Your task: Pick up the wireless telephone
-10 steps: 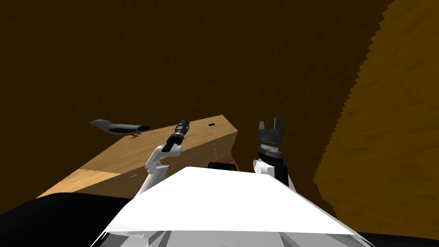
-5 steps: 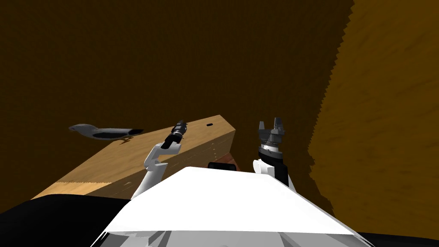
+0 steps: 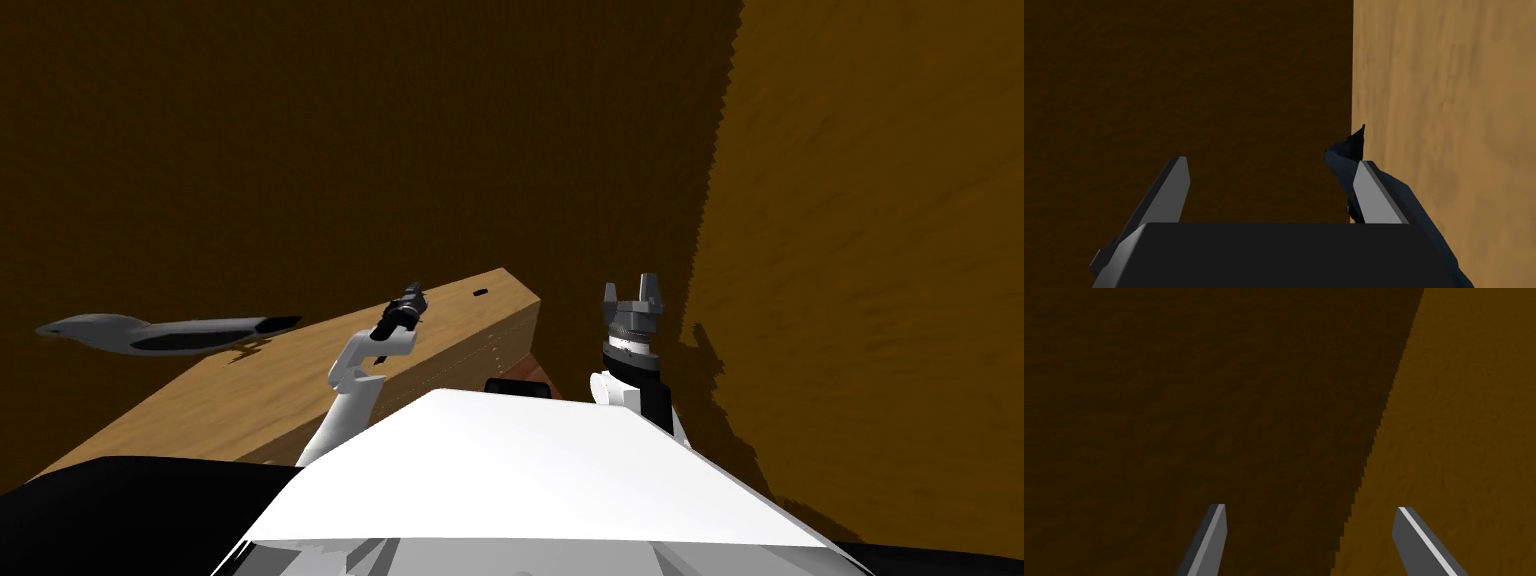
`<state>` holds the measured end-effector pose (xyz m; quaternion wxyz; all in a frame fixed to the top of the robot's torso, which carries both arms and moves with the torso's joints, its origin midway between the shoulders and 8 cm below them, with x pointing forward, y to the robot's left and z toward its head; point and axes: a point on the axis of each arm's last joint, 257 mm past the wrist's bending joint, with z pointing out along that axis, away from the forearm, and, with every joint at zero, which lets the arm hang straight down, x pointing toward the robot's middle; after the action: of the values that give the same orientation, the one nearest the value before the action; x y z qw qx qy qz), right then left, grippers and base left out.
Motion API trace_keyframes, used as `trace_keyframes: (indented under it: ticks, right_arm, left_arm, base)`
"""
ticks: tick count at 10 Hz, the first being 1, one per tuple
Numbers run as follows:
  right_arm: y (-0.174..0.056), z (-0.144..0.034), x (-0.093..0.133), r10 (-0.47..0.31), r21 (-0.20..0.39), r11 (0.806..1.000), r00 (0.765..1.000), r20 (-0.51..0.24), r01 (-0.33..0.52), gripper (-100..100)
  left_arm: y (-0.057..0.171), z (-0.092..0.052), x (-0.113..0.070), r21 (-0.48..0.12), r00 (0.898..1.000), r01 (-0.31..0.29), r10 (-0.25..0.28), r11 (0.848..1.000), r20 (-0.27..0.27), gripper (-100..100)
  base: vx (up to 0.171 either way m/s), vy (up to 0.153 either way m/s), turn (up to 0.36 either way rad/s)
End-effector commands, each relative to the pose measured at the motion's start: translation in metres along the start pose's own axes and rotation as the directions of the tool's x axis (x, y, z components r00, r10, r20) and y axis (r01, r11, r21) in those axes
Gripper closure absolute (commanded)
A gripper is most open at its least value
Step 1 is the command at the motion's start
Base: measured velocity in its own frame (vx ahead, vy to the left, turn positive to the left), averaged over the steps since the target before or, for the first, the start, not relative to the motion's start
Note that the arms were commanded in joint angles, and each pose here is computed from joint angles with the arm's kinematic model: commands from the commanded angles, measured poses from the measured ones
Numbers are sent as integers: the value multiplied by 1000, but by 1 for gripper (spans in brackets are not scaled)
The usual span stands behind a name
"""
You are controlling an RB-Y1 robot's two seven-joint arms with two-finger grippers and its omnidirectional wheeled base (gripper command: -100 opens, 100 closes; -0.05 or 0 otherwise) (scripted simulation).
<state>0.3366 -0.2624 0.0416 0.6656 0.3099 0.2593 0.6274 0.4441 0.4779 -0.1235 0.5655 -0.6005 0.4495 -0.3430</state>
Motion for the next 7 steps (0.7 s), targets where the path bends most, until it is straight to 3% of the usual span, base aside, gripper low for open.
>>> trace_keyframes:
  ticks: [1, 3, 4, 6, 7]
  right_arm:
    - [0, 0, 0, 0, 0, 1000, 1000, 0, 0, 0]
    - [0, 0, 0, 0, 0, 1000, 1000, 0, 0, 0]
    - [0, 0, 0, 0, 0, 1000, 1000, 0, 0, 0]
    - [0, 0, 0, 0, 0, 1000, 1000, 0, 0, 0]
    - [0, 0, 0, 0, 0, 1000, 1000, 0, 0, 0]
  left_arm:
    - [3, 6, -21, -34, 999, 20, -19, 999, 44, -100]
    - [15, 5, -26, -77, 998, 23, -18, 997, 63, -100]
    - [15, 9, -44, -97, 994, 45, -36, 994, 100, -100]
    - [24, 7, -47, -132, 993, 49, -34, 990, 116, -100]
    - [26, 10, -66, -153, 987, 76, -52, 985, 155, -100]
  base:
    - [-25, 16, -344]
    - [-15, 15, -94]
    - [-8, 2, -326]
    - [-7, 10, -91]
    - [-5, 0, -265]
